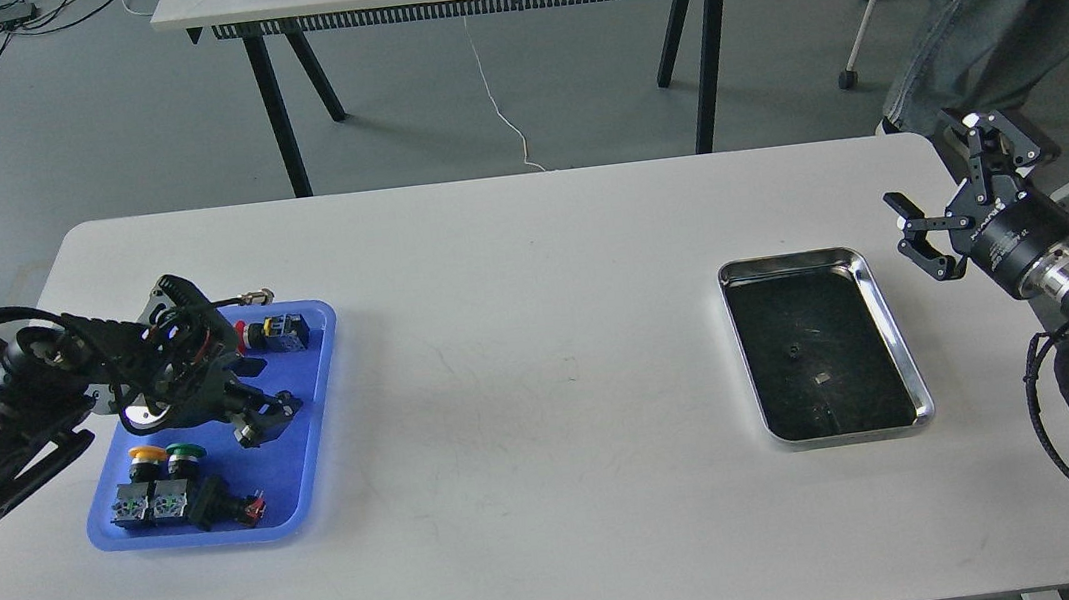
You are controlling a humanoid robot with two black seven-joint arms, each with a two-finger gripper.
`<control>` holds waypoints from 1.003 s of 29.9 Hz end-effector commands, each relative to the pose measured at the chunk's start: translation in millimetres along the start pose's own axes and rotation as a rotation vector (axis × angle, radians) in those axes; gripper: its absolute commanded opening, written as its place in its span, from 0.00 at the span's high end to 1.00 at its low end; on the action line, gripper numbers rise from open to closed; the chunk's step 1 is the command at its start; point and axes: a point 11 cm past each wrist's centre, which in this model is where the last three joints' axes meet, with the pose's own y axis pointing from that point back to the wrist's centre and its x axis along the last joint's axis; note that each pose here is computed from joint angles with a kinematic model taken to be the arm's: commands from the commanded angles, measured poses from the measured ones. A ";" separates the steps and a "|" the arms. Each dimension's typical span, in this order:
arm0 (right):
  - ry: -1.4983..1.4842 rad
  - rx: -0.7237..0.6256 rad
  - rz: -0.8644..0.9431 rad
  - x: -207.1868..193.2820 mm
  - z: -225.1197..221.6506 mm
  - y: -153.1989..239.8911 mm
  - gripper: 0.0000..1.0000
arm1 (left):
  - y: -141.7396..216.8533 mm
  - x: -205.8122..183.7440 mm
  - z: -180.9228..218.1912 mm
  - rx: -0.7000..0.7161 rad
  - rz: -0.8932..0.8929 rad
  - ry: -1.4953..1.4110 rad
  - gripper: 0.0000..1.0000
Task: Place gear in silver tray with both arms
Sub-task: 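Close the left gripper on the second black gear and lift it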
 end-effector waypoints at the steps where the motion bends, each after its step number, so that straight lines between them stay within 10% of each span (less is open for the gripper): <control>1: 0.003 -0.003 0.006 2.6 0.4 2.3 0.01 | -2.0 0.0 0.7 0.000 -0.002 0.001 0.33; 30: 0.003 -0.006 0.013 6.3 0.2 5.9 0.01 | -10.2 -4.7 3.4 0.000 -0.019 0.012 0.50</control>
